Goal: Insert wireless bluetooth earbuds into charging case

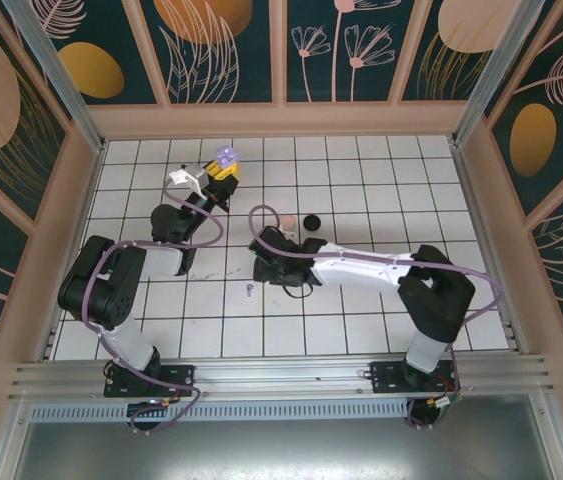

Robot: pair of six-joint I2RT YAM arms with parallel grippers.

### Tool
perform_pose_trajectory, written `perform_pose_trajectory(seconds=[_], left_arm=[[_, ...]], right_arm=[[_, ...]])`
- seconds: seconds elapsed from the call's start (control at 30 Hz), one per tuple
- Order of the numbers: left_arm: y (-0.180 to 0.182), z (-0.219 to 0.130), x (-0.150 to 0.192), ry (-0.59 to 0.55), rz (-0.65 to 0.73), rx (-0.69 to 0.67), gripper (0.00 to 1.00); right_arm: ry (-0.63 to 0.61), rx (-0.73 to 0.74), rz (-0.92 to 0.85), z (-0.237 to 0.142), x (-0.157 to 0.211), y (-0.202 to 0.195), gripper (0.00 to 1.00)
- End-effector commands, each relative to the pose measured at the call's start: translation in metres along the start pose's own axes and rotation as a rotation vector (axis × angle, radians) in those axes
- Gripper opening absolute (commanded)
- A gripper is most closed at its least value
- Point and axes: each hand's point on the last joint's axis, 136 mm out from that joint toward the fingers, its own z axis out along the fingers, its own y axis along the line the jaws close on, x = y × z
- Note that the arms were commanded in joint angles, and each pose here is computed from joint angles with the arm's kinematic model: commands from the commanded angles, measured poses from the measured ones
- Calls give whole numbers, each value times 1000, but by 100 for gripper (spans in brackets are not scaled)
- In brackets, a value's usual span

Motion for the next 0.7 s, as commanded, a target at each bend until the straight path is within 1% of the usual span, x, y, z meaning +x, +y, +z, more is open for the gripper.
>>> perform_pose_trajectory(seconds=[0.0,0.23,0.4,0.67], left_arm=[[4,-6,-19,-77,9,-19,0],[16,-16,-28,-119,17,-70,0],[24,-20,-33,-143,24,-94,0],[27,-24,-35,-158,30,-103,0]], right_arm=[[33,15,21,4,4,15,56],[88,59,-21,24,21,32,49],[106,100,-35,36,28,33,45],[120,131,-49,48,32,35,42]])
